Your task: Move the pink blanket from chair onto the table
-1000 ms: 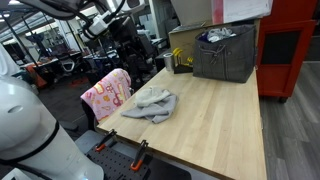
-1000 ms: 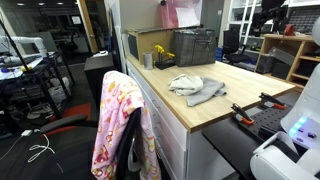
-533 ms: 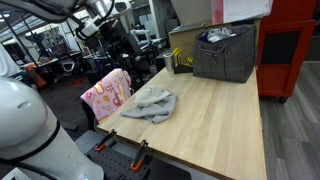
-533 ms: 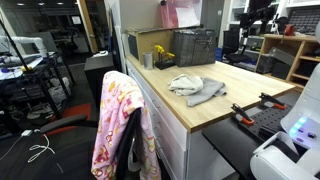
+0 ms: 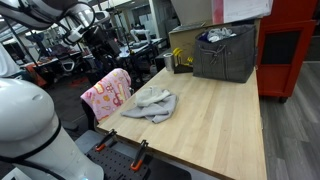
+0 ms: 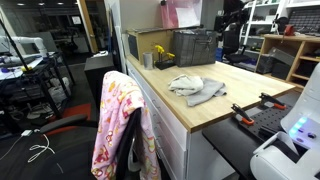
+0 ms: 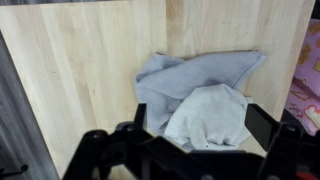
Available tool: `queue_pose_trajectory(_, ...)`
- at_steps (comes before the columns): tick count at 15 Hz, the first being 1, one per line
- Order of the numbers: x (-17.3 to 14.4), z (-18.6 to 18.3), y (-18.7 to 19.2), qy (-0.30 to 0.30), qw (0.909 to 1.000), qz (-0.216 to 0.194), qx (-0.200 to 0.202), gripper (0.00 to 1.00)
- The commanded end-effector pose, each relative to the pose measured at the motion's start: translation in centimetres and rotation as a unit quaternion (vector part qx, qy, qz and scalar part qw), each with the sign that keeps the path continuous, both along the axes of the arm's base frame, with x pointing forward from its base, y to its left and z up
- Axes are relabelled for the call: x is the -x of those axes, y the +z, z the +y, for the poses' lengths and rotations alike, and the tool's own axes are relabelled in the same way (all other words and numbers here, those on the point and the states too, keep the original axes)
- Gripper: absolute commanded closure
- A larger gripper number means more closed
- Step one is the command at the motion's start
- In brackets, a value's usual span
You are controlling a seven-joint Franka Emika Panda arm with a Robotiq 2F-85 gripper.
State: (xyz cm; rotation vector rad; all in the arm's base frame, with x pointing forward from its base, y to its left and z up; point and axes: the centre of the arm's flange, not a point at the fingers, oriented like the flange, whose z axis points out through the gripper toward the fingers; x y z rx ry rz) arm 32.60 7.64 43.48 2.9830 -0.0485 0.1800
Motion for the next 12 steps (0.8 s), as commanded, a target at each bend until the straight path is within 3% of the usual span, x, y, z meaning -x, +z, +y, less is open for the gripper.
queue_pose_trajectory(1,-4.0,5.3,-0.2,0.008,0.9998,0.005,-0.016,0.00)
queue_pose_trajectory(12,-12.0,17.3,-0.6,0.084,0.9944,0.038,-0.052,0.00)
